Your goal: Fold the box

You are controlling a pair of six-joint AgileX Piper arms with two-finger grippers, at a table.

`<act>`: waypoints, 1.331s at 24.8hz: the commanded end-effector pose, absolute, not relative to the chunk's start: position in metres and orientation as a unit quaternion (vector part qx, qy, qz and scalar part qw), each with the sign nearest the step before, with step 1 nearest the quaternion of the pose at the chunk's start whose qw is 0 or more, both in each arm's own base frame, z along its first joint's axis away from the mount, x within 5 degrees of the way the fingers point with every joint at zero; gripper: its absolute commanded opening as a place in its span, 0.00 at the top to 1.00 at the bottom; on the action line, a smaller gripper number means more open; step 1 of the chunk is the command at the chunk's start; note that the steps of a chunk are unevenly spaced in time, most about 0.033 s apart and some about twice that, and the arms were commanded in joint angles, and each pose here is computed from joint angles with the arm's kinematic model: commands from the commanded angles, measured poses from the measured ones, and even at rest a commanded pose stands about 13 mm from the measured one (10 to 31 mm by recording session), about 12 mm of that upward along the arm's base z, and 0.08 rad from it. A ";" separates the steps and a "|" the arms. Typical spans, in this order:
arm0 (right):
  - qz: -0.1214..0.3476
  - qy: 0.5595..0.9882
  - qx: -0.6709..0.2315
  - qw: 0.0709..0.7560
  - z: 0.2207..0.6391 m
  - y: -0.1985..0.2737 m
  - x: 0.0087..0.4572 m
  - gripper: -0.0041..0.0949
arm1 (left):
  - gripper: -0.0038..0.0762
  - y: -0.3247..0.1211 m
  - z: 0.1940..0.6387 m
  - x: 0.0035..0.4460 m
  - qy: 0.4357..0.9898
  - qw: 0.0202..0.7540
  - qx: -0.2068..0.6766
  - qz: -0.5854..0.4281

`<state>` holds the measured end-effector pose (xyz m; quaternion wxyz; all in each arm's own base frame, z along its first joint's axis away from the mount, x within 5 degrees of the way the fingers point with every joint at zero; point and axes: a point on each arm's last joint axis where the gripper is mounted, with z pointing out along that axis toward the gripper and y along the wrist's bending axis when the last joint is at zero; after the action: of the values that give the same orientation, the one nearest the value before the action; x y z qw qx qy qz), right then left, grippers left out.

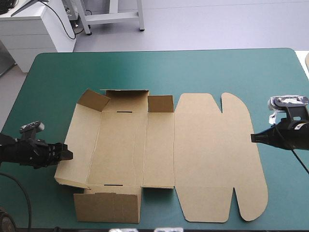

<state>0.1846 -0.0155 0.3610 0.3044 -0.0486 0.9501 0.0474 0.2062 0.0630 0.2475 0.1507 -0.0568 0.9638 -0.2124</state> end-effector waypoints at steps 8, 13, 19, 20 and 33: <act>0.046 0.941 -0.049 0.332 0.372 -0.016 0.183 0.97 | 0.43 0.028 0.232 0.233 0.962 0.122 0.025 -0.242; 0.046 0.941 -0.049 0.331 0.372 -0.015 0.183 0.97 | 0.97 0.029 0.231 0.235 0.963 0.130 0.022 -0.235; 0.046 0.941 -0.049 0.331 0.372 -0.015 0.183 0.97 | 0.96 0.030 0.231 0.236 0.963 0.138 0.024 -0.229; 0.046 0.941 -0.049 0.331 0.372 -0.015 0.183 0.97 | 0.96 0.031 0.232 0.237 0.963 0.141 0.024 -0.228; 0.044 0.941 -0.050 0.330 0.372 -0.016 0.183 0.97 | 0.96 -0.014 0.293 0.280 0.939 0.245 0.227 -0.086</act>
<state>0.1836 -0.0152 0.3604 0.2987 -0.0511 0.9518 0.0483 0.2689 -0.0001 0.2579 0.1755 0.1724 0.9603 -0.1315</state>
